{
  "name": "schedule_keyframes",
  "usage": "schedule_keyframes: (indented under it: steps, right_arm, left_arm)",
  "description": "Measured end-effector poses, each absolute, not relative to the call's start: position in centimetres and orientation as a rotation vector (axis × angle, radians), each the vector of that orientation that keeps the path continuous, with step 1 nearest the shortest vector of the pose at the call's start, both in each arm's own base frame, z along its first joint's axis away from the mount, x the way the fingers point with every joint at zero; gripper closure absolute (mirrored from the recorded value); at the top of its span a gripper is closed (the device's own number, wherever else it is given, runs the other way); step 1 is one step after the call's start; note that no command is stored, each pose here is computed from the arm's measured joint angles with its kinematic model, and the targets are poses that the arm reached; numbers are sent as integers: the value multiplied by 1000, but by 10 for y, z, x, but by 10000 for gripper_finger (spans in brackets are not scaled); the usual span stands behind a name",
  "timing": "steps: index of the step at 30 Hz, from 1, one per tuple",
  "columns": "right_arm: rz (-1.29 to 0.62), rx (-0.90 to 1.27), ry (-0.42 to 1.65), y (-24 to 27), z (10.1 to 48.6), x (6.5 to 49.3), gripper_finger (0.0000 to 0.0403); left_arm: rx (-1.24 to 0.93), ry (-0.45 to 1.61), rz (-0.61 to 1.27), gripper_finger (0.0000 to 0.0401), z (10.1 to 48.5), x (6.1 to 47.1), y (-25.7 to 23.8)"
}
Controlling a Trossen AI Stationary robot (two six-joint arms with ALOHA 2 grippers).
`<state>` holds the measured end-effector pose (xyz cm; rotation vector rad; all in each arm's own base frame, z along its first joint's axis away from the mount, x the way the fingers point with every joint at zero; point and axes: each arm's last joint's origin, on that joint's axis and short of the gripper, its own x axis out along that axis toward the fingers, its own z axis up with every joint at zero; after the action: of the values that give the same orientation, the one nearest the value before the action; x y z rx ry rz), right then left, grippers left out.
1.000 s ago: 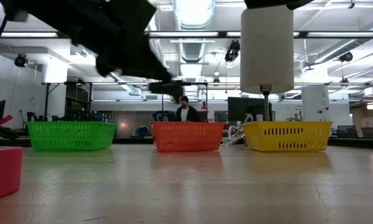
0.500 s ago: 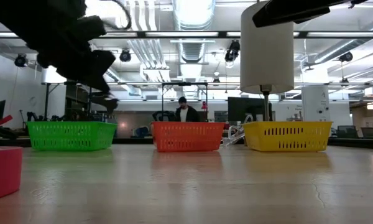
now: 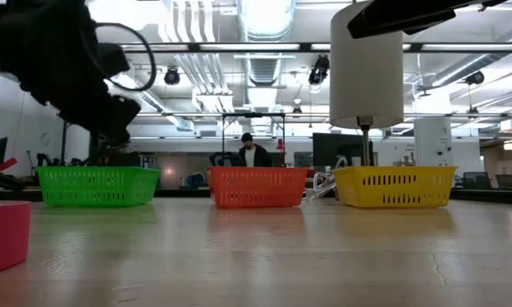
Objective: Pick and place Stapler, Stapler remover, tape
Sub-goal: Put the black staple remover into the green basket, then put the green stapler into the yellow basket
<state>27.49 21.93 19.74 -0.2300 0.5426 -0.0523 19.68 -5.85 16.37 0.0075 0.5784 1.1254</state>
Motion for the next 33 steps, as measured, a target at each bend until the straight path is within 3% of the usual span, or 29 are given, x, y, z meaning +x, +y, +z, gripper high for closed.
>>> schedule_keyframes:
  steps: [16,27,33]
  right_arm:
    - [-53,-236,550,219,195,274,306]
    - [-60,-214,561,217,190,272,317]
    - [-53,-212,563,218,190,272,318]
  left_arm:
    - [-99,587,1172,383,150,186,-54]
    - [-165,656,1133,244,159,193,-60]
    - [-72,797,860,215,181,204,-89]
